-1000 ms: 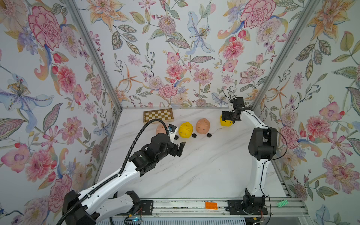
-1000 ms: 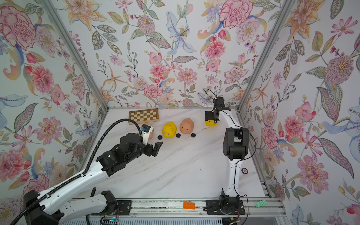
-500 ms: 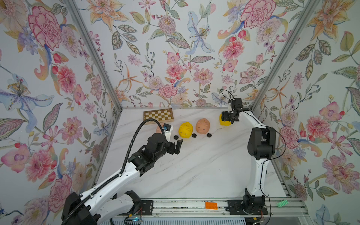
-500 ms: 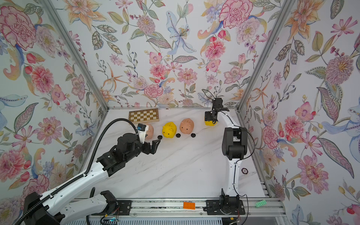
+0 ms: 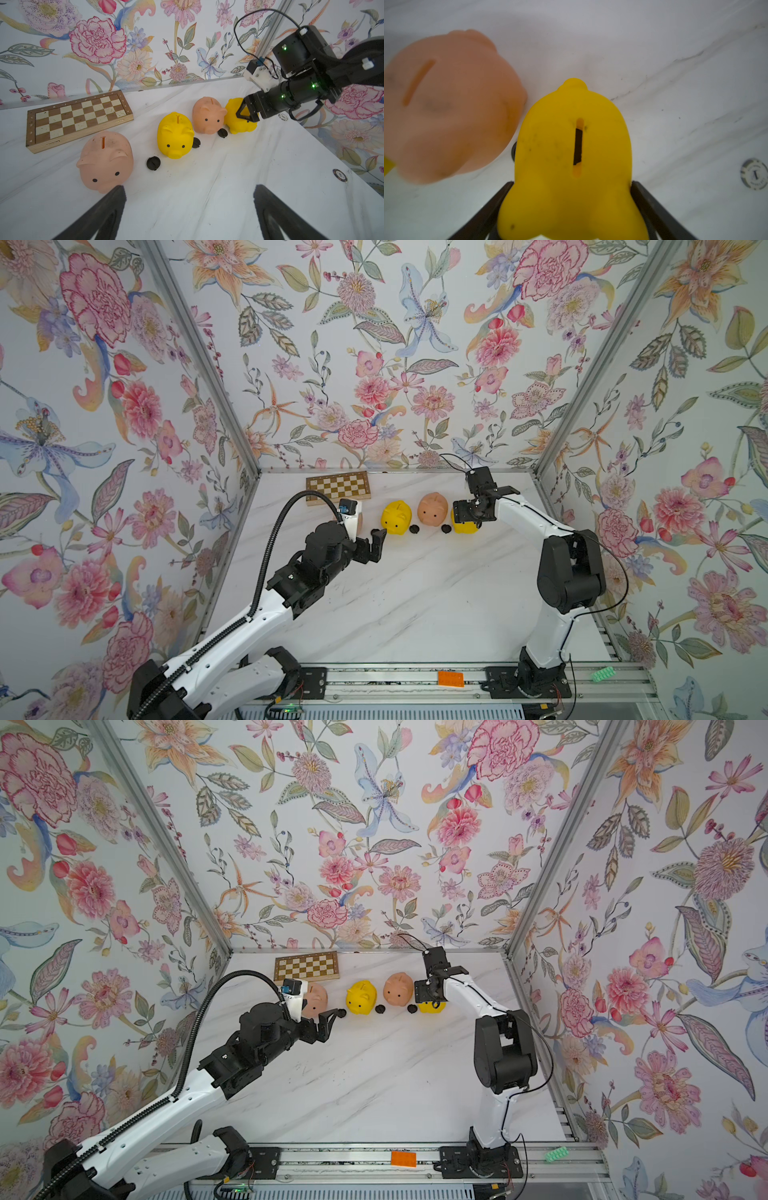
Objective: Open piggy banks
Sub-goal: Pick up the piggy bank from the center of the board, then place the piggy bank at the center of the board.
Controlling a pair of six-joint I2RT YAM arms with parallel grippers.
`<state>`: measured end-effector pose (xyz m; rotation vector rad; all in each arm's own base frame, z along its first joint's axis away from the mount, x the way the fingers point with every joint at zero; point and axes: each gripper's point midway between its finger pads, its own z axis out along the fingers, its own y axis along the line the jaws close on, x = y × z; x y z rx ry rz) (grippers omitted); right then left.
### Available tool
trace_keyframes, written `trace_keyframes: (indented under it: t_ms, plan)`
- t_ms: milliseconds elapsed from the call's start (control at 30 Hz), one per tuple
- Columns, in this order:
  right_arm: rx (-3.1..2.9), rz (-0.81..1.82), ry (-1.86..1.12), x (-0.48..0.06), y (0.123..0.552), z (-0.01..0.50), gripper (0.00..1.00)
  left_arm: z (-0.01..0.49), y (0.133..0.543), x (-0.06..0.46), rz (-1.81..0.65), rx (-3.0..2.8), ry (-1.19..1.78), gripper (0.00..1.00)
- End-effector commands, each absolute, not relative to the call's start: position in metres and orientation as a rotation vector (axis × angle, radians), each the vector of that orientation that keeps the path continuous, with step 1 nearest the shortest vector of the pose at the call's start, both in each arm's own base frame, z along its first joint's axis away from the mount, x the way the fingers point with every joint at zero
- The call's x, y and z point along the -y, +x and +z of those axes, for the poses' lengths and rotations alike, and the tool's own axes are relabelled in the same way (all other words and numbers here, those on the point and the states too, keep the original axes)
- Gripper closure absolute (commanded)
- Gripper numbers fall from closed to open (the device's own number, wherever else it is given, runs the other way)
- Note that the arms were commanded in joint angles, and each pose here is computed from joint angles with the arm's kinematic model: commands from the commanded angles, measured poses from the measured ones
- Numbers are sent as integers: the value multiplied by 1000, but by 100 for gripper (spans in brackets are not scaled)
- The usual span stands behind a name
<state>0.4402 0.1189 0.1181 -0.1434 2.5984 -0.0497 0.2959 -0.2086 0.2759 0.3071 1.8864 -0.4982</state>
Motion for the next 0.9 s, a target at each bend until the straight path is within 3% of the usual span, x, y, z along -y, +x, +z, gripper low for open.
trace_keyframes:
  t_ms: [0,333,600,867]
  plan:
    - [-2561,-84,-78,-130,402,146,22,286,297,203,-537,-1843,231,1]
    - [-2504,-48,-132,-211,310,155,22,266,288,197,-561,-1923,191,1]
    - [-2513,-54,-213,-263,278,146,21,262,293,164,-427,-1951,59,1]
    - [-2554,-48,-310,-267,248,125,18,239,309,122,-285,-1989,-136,1]
